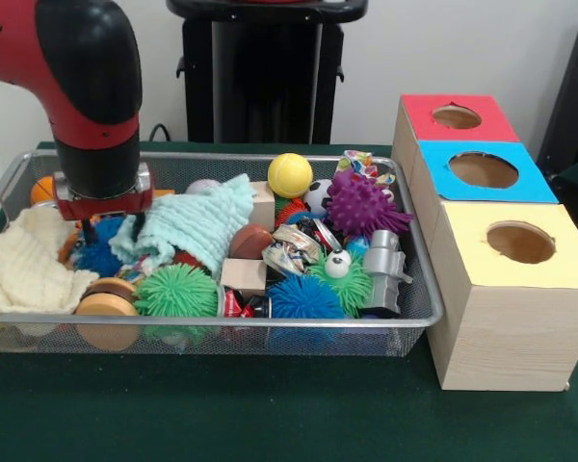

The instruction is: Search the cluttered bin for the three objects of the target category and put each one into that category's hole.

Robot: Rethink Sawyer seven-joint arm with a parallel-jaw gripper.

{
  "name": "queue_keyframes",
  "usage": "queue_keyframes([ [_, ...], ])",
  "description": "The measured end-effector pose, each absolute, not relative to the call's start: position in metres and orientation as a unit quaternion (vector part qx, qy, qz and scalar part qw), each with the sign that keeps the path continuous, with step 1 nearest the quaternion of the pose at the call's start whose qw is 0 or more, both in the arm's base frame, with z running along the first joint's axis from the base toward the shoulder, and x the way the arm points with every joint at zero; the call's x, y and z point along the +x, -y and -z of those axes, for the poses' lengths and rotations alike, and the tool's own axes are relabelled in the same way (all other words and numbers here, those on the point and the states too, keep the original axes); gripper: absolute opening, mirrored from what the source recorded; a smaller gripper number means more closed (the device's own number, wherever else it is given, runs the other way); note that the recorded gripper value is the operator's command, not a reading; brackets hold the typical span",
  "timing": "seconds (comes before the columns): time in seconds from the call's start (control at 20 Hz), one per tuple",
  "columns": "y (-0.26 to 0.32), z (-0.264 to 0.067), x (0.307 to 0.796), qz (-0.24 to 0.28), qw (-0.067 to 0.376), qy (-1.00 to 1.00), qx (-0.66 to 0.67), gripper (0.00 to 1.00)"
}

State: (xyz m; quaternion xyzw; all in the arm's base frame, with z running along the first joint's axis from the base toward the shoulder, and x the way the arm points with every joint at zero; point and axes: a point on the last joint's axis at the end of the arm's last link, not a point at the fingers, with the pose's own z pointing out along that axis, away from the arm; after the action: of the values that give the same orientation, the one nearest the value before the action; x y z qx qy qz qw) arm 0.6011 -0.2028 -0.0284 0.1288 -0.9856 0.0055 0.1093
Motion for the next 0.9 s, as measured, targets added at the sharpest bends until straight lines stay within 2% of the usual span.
queue_keyframes([
  [0.1, 0.196, 0.025, 0.600, 0.029, 0.126, 0.986, 0.102, 1.00],
  [0.3, 0.186, 0.021, 0.601, 0.063, 0.138, 0.985, 0.077, 1.00],
  [0.5, 0.172, 0.018, 0.605, 0.122, 0.134, 0.983, 0.030, 1.00],
  [0.9, 0.151, 0.021, 0.589, 0.207, 0.144, 0.967, -0.034, 1.00],
])
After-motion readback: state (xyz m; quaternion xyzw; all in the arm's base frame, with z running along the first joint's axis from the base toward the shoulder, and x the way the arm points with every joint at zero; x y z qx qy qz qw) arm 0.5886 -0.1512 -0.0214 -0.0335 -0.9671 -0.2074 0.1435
